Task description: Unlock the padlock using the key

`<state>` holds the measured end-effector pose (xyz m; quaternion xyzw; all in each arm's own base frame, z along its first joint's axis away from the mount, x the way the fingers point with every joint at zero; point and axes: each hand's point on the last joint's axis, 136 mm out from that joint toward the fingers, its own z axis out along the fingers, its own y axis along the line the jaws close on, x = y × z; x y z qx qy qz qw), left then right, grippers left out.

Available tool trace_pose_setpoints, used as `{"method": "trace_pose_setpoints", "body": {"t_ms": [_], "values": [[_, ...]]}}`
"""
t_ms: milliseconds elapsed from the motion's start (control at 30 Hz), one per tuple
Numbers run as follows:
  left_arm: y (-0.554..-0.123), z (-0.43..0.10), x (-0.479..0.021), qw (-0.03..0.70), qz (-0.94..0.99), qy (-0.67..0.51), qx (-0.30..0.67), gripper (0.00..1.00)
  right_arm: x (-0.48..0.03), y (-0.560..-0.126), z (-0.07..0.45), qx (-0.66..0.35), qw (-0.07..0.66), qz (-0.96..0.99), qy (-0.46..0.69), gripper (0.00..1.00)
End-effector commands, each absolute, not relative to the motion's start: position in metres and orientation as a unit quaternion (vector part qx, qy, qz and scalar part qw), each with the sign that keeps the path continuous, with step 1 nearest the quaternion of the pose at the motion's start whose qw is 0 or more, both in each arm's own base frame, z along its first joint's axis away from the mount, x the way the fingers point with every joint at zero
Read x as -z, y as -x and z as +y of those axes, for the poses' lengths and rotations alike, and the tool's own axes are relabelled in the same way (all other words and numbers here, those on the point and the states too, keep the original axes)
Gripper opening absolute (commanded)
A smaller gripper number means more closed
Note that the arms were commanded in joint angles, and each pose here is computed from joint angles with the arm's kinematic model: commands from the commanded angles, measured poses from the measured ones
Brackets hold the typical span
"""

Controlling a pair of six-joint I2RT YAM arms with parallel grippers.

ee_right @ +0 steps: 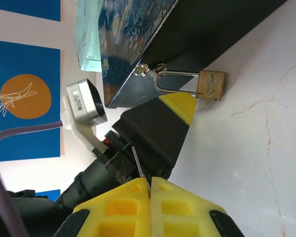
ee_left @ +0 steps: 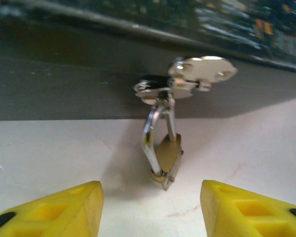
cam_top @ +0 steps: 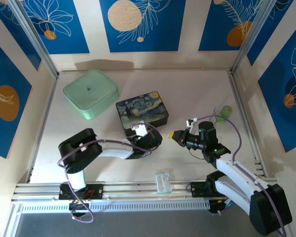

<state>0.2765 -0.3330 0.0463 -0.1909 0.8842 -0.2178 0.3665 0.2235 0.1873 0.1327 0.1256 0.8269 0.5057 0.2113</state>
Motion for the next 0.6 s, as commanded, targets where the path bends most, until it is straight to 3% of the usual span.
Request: {"method": "trace_pose_setpoints", "body": {"t_ms": [0, 333, 433, 567], "values": [[-0.285, -0.333, -0.045, 0.394, 0.865, 0.229, 0.213, 0.51, -0.125, -0.218, 0.183, -0.502, 0.207, 0.83, -0.128, 0.0], [-0.292, -0.341, -0.023, 0.395, 0.873, 0.212, 0.191, 0.46, -0.12, -0.218, 0.178, -0.5, 0.209, 0.829, -0.14, 0.0], [-0.293, -0.347, -0.017, 0.391, 0.878, 0.202, 0.19, 0.41, -0.118, -0.217, 0.177, -0.498, 0.209, 0.829, -0.142, 0.0], [-0.292, -0.348, -0.011, 0.381, 0.886, 0.194, 0.179, 0.27, -0.117, -0.216, 0.175, -0.496, 0.213, 0.829, -0.147, 0.0]]}}
